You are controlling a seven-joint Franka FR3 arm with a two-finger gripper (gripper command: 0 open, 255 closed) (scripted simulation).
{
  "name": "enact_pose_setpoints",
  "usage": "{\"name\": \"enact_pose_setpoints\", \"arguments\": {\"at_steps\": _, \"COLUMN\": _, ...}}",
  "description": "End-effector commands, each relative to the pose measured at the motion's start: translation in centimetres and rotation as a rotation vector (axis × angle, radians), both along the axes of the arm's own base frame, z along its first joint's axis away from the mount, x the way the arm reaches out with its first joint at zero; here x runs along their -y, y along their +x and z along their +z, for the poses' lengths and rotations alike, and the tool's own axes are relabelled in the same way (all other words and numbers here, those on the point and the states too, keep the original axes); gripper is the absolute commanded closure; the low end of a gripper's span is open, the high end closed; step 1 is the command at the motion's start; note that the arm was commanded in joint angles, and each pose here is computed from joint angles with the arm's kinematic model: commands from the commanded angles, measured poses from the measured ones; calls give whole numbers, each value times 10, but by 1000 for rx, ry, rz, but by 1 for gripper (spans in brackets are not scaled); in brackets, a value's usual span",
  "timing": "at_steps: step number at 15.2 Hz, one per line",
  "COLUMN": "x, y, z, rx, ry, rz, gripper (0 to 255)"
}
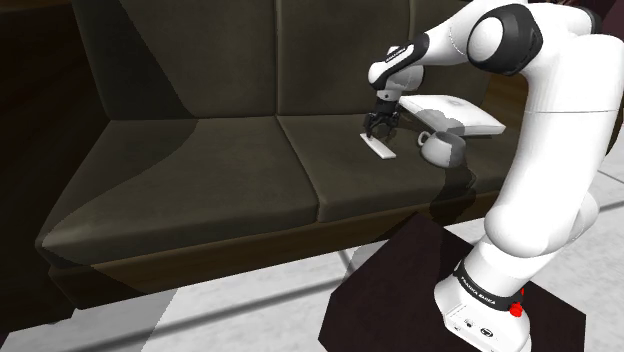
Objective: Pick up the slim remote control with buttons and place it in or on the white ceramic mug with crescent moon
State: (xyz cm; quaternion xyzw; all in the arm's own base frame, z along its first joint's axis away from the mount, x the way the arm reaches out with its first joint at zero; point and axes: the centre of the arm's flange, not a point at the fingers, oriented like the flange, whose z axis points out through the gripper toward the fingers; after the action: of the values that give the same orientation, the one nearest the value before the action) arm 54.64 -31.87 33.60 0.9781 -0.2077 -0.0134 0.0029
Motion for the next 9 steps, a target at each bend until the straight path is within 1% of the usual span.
{"name": "enact_pose_setpoints", "arguments": {"at_steps": 1, "x": 3, "y": 1, "z": -10, "rx": 1, "ry": -1, "rz": -4, "gripper": 0}}
{"name": "enact_pose_setpoints", "arguments": {"at_steps": 6, "x": 3, "y": 0, "z": -40, "rx": 1, "ry": -1, "rz": -4, "gripper": 0}}
{"name": "enact_pose_setpoints", "arguments": {"at_steps": 9, "x": 3, "y": 0, "z": -40, "rx": 1, "ry": -1, "rz": -4, "gripper": 0}}
